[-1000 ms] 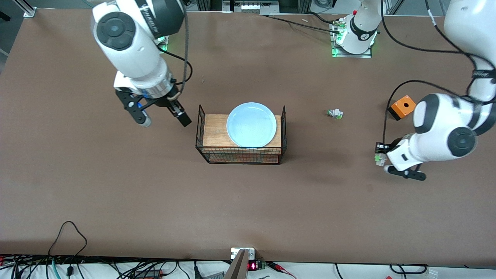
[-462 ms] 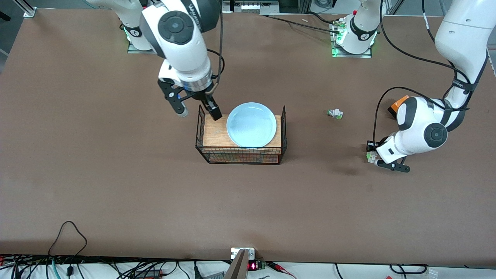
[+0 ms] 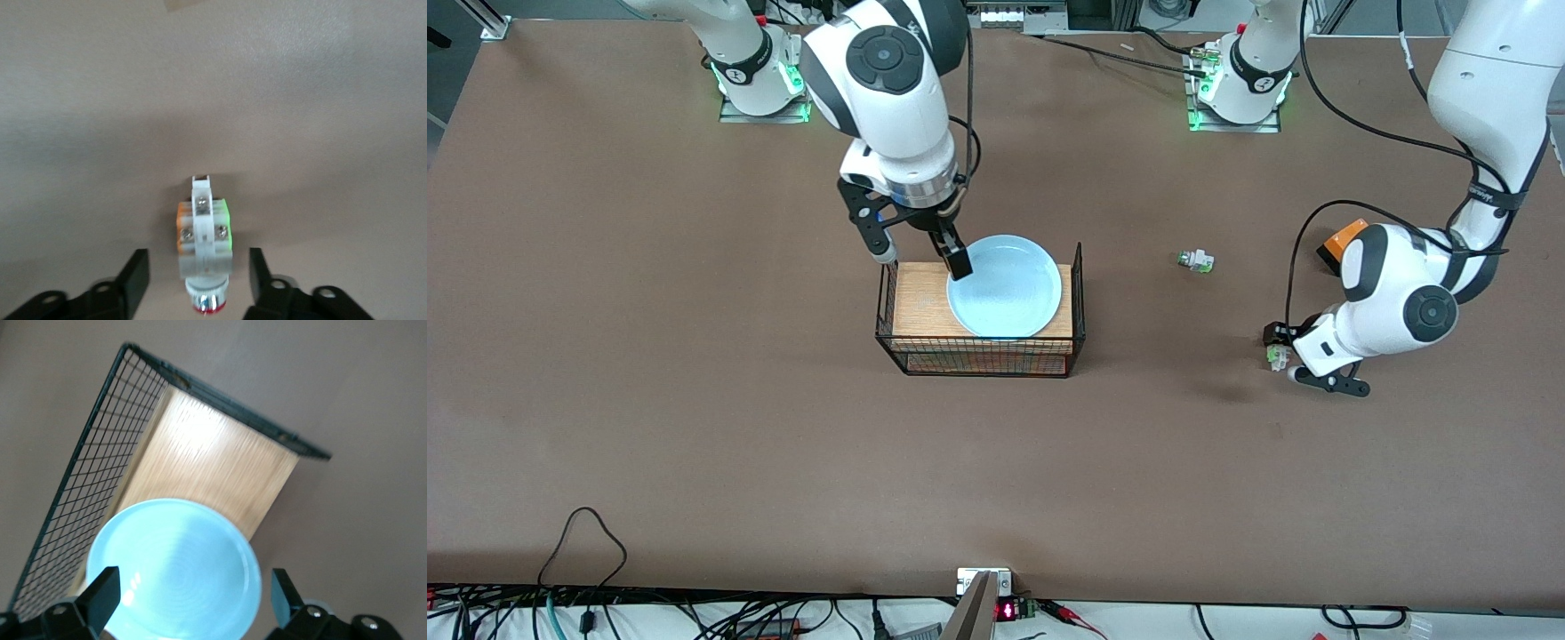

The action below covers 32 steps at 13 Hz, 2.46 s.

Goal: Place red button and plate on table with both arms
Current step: 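Lower the button onto the table while the right gripper reaches the plate, then open the left gripper while the right gripper grips the plate rim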

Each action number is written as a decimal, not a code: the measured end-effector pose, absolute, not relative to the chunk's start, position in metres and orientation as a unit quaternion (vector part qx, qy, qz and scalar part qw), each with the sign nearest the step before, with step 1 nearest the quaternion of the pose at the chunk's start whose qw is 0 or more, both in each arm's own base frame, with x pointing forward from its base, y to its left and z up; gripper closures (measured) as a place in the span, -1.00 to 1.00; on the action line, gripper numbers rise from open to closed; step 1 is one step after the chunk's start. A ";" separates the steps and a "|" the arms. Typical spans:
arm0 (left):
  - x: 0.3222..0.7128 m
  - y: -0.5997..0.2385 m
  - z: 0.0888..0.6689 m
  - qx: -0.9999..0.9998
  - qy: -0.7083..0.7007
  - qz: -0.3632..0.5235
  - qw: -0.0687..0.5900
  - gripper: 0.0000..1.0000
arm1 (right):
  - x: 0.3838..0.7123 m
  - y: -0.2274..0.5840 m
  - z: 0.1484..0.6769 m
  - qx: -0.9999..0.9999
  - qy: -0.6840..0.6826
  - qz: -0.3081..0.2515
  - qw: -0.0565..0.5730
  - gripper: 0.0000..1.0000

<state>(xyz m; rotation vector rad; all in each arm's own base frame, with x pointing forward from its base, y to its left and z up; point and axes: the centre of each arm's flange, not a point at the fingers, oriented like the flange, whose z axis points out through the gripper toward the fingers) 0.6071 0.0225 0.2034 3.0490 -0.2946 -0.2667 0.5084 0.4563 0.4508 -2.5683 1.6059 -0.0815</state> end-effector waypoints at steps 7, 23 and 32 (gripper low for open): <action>0.646 -0.011 0.393 0.988 -0.112 -0.109 0.007 -1.00 | 0.504 0.460 0.412 -0.838 0.544 -0.024 0.032 -1.00; 0.593 -0.030 0.579 0.994 -0.061 -0.094 -0.012 -1.00 | 0.485 0.474 0.353 -0.854 0.520 -0.024 0.015 -0.74; 0.551 -0.044 0.580 0.998 -0.050 -0.032 -0.032 -1.00 | 0.485 0.474 0.348 -0.854 0.520 -0.024 0.010 0.19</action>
